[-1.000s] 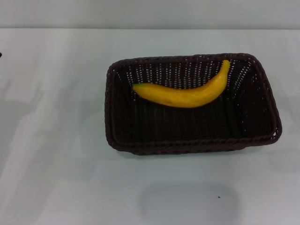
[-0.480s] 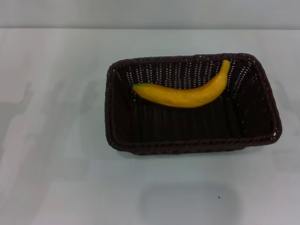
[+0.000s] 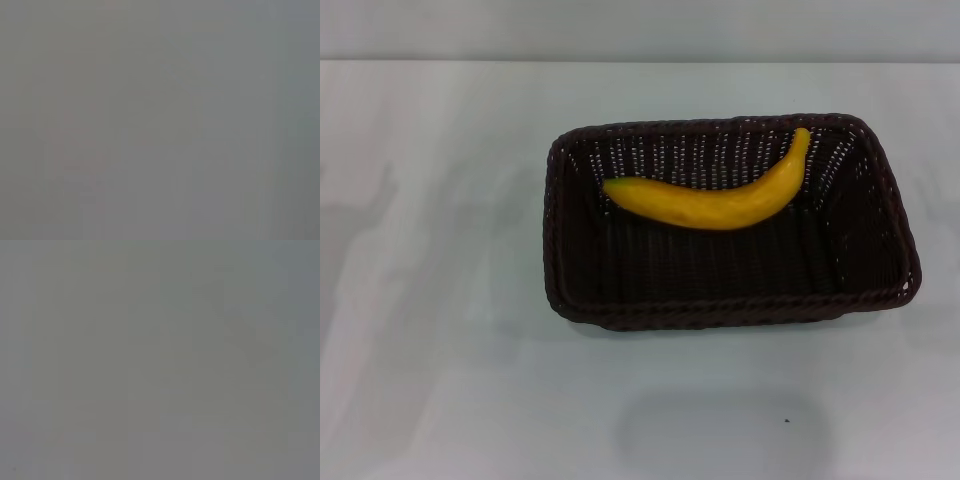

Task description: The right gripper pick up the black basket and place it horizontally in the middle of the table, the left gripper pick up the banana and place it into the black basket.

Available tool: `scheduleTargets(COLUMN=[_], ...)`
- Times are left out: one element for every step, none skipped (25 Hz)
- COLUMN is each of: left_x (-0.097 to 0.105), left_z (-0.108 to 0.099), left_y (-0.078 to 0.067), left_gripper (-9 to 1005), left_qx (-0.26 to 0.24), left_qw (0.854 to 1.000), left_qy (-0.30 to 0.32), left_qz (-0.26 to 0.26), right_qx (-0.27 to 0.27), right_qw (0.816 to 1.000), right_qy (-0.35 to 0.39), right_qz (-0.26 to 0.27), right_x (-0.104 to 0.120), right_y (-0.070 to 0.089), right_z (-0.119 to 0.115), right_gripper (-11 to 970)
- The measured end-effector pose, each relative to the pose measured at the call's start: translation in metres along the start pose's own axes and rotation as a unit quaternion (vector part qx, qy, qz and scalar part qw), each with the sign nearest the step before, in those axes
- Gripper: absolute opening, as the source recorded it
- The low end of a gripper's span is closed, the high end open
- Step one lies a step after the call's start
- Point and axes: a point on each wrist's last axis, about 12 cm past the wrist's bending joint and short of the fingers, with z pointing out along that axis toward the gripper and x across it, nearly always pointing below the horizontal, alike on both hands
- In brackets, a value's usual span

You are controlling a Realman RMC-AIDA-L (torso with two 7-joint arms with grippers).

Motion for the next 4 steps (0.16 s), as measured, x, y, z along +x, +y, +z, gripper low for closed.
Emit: scheduleTargets(left_x=[-0.0006, -0.0010, -0.0012, -0.0009], left_z=[0.0015, 0.0023, 0.0026, 0.0031], left_y=[0.0008, 0.0015, 0.0023, 0.0023], left_gripper=[874, 874, 874, 874], left_qx=[-0.005, -0.011, -0.020, -0.027], left_qw=[1.000, 1.000, 1.000, 1.000], left_qy=[-0.003, -0.005, -0.008, -0.009], left_qz=[-0.001, -0.003, -0.006, -0.009], right_qx=[-0.003, -0.010, -0.021, -0.028], right_qw=[1.000, 1.000, 0.999, 0.999], right_qy=[-0.002, -0.004, -0.003, 0.001], right_qz=[-0.006, -0.013, -0.026, -0.036], right_x=[-0.0019, -0.0039, -0.0058, -0.0066], right_y=[-0.0014, -0.0023, -0.0037, -0.0046], right_z=[0.0028, 0.0061, 0.0096, 0.0126], right_gripper=[736, 736, 736, 736])
